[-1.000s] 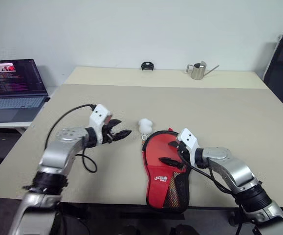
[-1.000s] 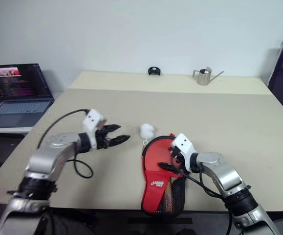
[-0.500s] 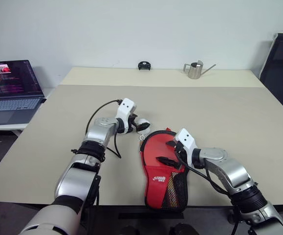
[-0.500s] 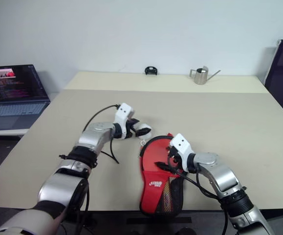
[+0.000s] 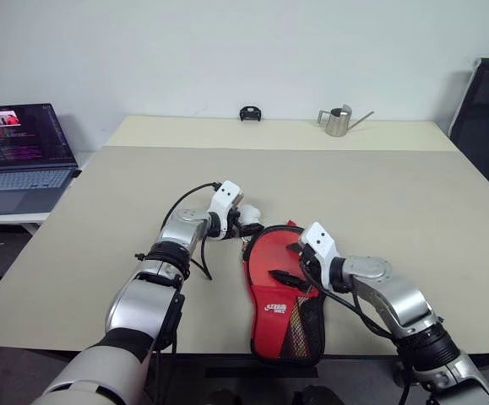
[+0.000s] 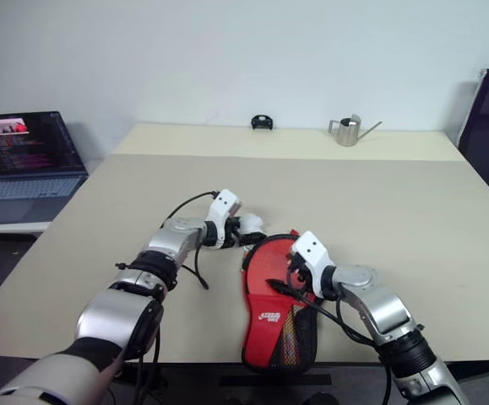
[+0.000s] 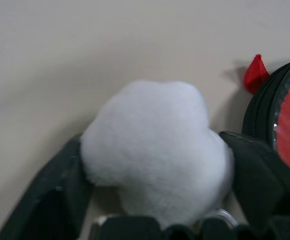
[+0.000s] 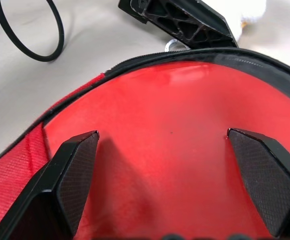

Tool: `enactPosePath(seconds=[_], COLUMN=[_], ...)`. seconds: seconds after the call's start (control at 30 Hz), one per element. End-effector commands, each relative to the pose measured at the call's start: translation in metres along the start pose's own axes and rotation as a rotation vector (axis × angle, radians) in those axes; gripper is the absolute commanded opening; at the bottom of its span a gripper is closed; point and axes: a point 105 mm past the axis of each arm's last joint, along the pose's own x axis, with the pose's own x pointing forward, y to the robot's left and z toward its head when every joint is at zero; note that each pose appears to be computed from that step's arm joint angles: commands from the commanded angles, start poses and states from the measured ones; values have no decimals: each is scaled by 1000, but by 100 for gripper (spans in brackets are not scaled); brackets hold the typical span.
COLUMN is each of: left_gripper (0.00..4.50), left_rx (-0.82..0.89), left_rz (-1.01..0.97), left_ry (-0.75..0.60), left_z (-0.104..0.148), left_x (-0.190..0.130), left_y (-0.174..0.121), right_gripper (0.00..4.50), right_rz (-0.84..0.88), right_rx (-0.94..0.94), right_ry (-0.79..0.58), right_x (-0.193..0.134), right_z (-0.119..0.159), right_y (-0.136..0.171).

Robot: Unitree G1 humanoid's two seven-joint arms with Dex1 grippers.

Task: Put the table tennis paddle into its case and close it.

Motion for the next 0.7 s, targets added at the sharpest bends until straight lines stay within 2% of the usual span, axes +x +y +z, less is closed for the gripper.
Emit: enactPosePath(seconds=[0.03, 0.2, 0.3, 0.5, 0.7], left_gripper=[281, 102, 34, 29, 29], left_rx=[-2, -7, -2, 22, 61], left_rz=[-51, -56, -60, -54, -42], left_ry=[3, -10, -24, -36, -65], left_z=[-7, -8, -6, 1, 23], left_x=[0, -8, -17, -29, -21], left_y=[-7, -4, -1, 3, 2], right_gripper=[450, 450, 450, 450, 450], right_rz=[8, 12, -36, -58, -37], right_rx=[-3, -48, -20, -27, -19], right_ry=[-14, 39, 91, 146, 152], right_x=[-2, -1, 0, 0, 0], right_z=[2, -8, -19, -29, -32], right_y=[3, 2, -9, -13, -7])
